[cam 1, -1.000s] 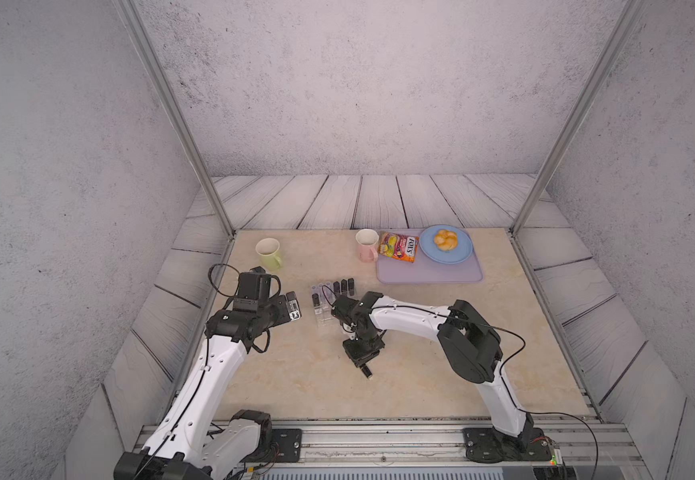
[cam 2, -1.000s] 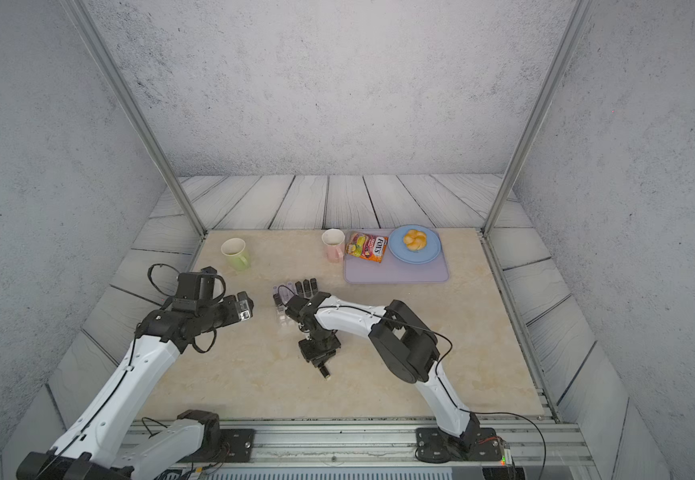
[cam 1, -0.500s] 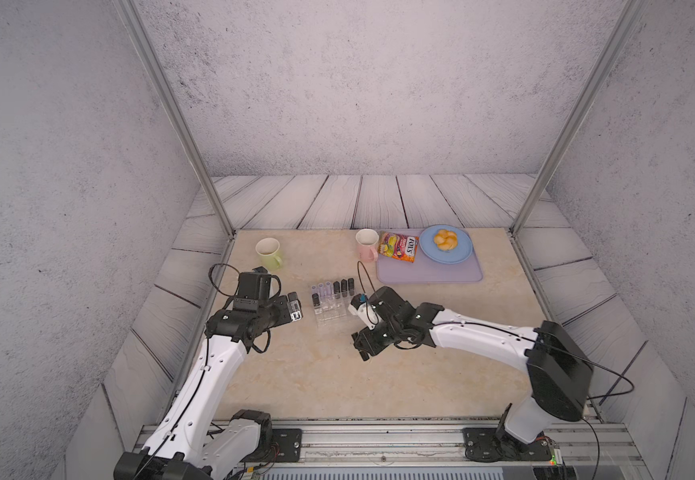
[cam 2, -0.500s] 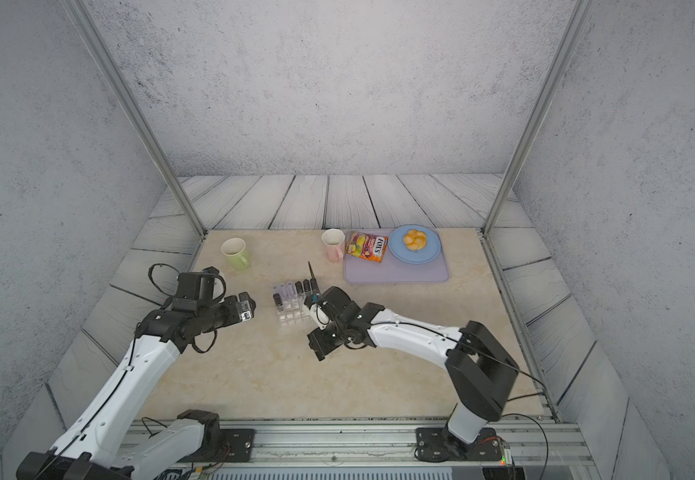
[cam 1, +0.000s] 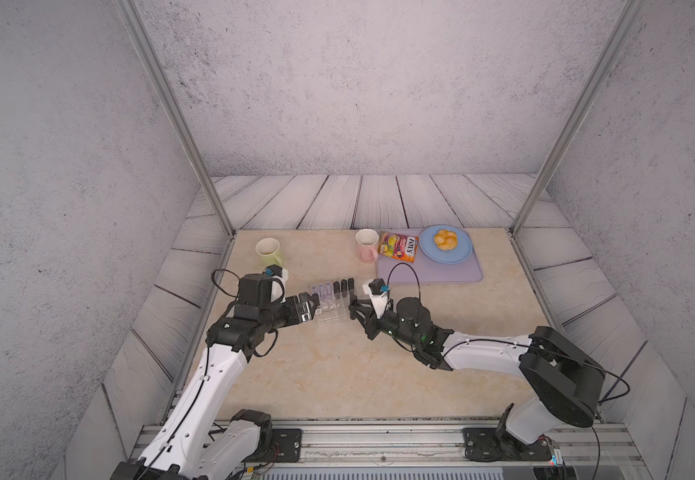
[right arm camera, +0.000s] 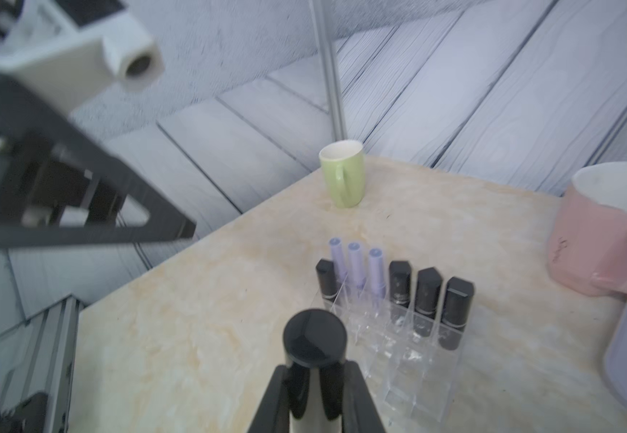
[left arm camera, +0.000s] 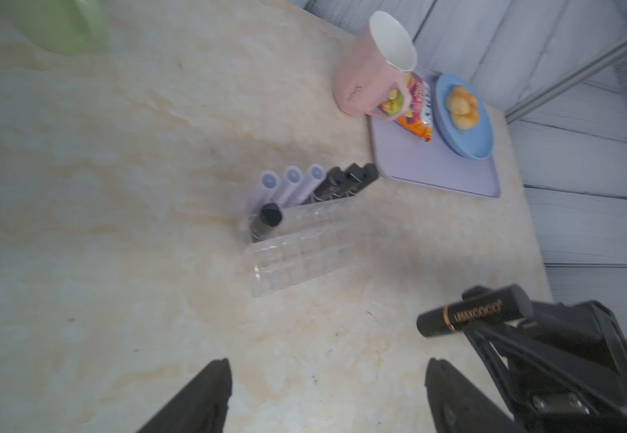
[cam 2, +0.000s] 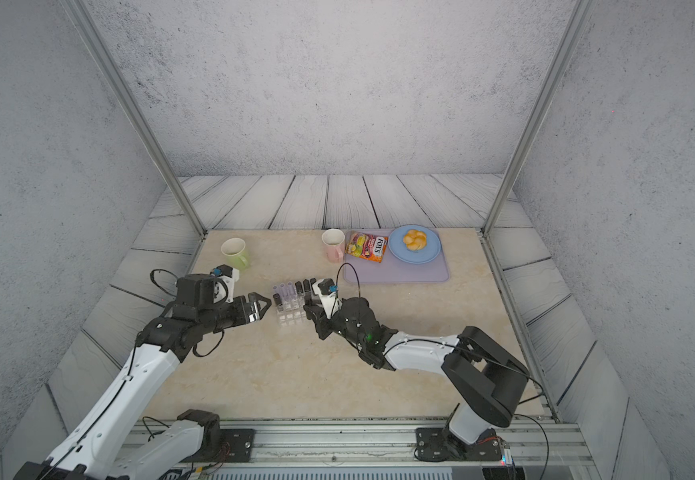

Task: Arrange the lipsticks in the organizer
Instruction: Pick up the lipstick at the center of the board.

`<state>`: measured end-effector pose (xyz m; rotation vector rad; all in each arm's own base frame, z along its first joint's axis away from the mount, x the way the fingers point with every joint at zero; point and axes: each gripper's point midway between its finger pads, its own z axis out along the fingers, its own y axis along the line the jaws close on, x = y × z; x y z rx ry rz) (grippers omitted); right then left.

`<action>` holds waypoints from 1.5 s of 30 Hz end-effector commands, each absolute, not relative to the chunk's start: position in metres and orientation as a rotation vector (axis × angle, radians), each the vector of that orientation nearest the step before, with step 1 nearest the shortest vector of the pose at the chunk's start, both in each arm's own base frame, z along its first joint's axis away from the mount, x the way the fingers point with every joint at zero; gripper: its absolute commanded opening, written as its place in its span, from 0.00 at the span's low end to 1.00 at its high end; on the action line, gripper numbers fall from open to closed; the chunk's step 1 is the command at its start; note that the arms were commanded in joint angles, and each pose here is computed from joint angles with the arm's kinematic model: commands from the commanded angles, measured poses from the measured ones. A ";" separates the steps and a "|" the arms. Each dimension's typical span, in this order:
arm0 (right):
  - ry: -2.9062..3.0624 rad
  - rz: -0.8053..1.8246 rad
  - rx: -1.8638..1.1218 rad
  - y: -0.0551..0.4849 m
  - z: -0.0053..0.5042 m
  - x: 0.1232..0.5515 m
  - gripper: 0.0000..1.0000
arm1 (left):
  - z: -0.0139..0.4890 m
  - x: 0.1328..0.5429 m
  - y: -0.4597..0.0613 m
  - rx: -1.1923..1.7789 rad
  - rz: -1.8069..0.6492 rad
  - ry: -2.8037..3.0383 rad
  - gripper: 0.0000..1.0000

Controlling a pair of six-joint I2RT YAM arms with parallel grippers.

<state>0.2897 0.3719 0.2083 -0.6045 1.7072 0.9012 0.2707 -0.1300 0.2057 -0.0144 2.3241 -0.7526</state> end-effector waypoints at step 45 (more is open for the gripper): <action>2.198 1.256 -0.164 0.353 0.266 0.272 0.38 | 0.245 0.262 -0.226 0.731 -0.566 1.912 0.00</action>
